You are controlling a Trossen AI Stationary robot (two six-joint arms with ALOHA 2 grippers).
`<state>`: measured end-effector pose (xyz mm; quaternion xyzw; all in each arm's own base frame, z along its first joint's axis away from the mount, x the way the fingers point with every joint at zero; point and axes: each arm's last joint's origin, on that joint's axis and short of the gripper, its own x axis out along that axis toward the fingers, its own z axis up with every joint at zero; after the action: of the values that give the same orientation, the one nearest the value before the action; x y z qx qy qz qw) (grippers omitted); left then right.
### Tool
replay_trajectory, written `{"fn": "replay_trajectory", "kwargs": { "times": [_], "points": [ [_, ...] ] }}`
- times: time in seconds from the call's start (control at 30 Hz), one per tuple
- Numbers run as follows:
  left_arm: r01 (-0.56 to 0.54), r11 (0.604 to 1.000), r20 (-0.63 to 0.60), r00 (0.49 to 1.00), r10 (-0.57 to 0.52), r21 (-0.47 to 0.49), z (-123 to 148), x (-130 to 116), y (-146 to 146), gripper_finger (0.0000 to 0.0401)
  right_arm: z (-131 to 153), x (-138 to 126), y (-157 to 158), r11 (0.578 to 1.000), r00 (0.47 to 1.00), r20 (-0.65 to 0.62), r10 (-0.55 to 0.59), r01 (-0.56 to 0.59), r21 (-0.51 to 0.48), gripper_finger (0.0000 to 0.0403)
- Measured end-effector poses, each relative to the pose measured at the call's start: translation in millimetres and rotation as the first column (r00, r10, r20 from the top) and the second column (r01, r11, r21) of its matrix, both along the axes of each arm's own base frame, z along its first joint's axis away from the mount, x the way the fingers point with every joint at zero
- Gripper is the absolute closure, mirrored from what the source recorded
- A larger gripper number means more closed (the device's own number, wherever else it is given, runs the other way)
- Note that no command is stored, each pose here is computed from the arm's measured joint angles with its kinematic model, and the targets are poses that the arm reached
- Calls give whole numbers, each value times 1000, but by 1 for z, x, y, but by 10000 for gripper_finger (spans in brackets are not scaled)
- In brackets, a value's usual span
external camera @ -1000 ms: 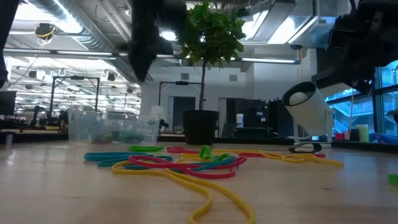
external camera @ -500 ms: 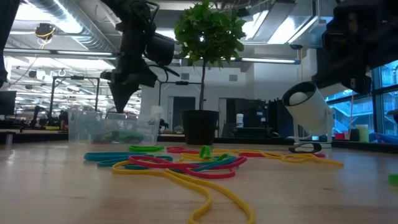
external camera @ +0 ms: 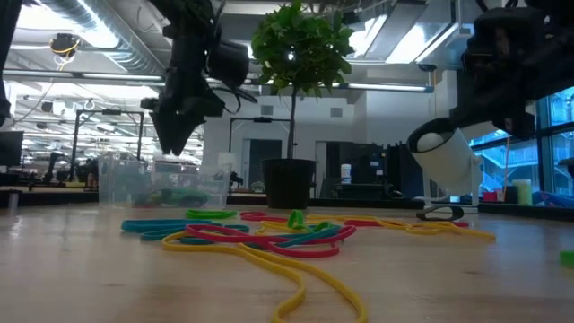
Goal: Pick and place rubber bands into bin
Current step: Put the black rubber band into the transparent bin
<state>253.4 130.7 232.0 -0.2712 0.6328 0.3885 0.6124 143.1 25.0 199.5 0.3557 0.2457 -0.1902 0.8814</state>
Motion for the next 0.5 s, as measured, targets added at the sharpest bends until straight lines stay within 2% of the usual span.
{"fn": "replay_trajectory", "kwargs": {
  "times": [0.17,0.33,0.4,0.5],
  "points": [
    [-91,995,83,993,88,34,27,-12,-16,246,0,0,0,999,999,-11,33,-34,-42,395],
    [-166,982,285,949,135,87,63,-23,-49,259,-1,-1,0,994,997,-35,63,-66,-87,395],
    [-170,979,371,921,117,116,74,-24,-65,269,-2,-1,0,991,996,-49,74,-78,-104,395],
    [-116,982,461,887,34,150,85,-22,-91,296,-2,-1,0,987,994,-55,92,-98,-130,395]
  ]
}}
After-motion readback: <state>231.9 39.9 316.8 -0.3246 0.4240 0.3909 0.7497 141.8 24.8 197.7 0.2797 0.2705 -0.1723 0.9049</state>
